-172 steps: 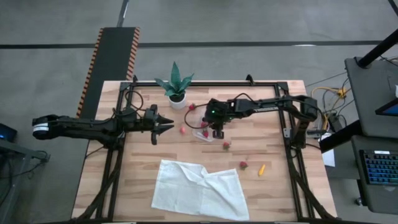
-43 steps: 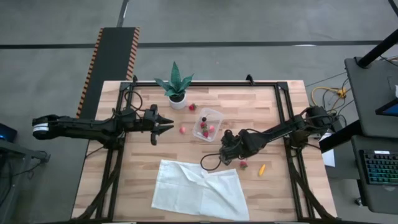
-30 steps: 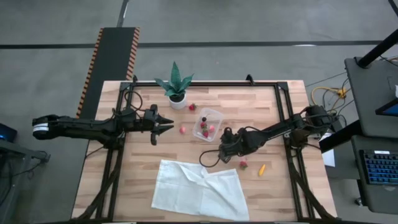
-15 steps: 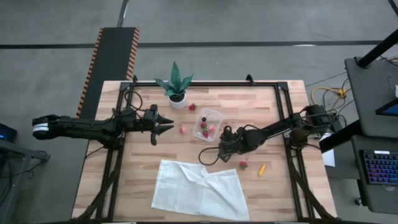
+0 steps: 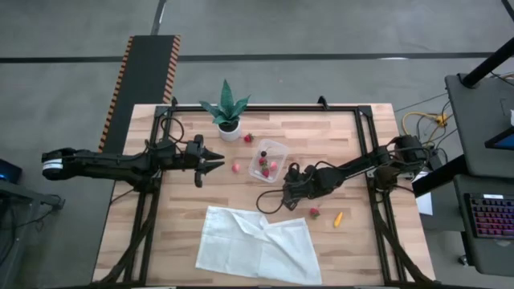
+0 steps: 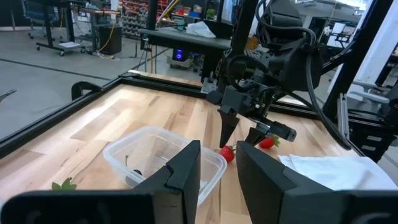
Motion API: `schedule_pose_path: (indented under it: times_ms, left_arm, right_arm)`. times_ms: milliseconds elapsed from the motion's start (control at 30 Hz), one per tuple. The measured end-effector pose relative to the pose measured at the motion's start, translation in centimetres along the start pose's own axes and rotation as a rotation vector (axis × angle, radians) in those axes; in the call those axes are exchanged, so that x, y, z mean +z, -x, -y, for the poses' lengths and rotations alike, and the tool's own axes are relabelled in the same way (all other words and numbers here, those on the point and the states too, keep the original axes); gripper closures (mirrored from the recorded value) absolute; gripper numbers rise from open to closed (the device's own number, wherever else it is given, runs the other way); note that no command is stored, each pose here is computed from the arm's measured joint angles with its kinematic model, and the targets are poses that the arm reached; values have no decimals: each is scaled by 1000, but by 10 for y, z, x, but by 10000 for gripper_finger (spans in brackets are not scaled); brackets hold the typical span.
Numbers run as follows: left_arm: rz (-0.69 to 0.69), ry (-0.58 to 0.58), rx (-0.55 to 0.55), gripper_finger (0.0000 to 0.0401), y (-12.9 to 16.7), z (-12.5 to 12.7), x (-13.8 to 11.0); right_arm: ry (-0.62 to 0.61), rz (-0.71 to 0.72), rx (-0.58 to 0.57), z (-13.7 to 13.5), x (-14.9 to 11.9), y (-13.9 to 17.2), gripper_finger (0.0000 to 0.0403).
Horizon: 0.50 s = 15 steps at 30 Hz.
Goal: Pick and placing Produce into tupperware
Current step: Put the red strawberry into the transparent bin
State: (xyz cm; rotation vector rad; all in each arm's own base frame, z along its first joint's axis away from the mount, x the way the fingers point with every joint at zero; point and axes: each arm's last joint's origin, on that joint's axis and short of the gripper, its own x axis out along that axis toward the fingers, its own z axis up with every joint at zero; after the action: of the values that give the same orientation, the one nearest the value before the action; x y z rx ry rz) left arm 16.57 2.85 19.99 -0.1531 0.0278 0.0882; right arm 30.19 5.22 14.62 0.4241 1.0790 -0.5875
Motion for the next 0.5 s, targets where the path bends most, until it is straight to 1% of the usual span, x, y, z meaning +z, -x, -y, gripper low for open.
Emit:
schedule_pose_path:
  times_ms: [500]
  left_arm:
    - [0, 0, 0, 312, 0, 0, 0]
  right_arm:
    - [9, -9, -14, 5, -3, -4, 210]
